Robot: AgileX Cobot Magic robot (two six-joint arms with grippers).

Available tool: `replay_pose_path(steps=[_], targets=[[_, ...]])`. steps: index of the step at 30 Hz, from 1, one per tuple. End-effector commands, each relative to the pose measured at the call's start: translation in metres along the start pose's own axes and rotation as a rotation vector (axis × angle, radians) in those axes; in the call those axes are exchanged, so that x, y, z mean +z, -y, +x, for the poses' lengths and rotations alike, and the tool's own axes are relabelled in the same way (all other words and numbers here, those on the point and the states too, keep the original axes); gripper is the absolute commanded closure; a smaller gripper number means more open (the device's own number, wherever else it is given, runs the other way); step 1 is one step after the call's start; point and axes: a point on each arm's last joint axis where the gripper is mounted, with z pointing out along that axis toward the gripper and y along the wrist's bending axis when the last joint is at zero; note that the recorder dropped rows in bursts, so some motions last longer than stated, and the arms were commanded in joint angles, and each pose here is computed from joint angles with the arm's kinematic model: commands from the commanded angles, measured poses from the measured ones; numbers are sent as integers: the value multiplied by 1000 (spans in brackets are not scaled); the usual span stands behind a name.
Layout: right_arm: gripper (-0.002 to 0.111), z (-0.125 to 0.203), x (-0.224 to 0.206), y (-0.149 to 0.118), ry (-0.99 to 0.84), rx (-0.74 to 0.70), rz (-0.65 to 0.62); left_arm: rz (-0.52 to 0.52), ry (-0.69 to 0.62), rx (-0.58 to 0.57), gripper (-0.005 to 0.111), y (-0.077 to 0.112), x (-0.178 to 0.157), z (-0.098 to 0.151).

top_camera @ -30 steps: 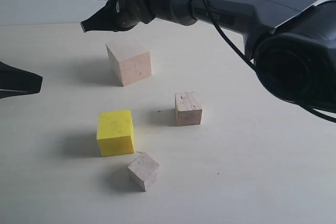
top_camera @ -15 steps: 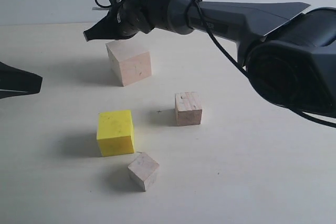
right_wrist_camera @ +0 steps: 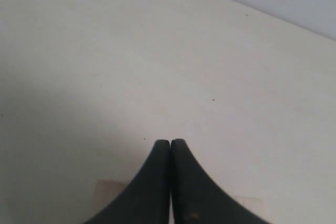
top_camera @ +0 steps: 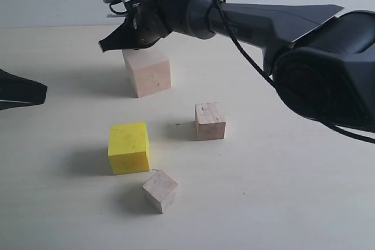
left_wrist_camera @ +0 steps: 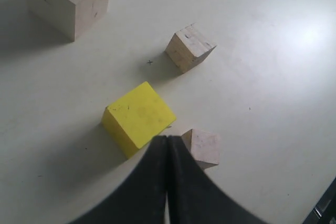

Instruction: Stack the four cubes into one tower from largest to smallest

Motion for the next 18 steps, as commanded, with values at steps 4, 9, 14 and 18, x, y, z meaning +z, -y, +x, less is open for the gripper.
replay_pose_path(steps=[4, 9, 14, 18], targets=[[108, 11, -13, 9, -201, -7, 83, 7, -1, -3, 107, 1, 1, 0], [108, 16, -19, 12, -294, -23, 108, 7, -1, -3, 107, 1, 1, 0], [108, 22, -22, 12, -363, -35, 106, 7, -1, -3, 107, 1, 1, 0], [108, 20, -28, 13, -378, -33, 113, 13, -7, -3, 107, 2, 1, 1]])
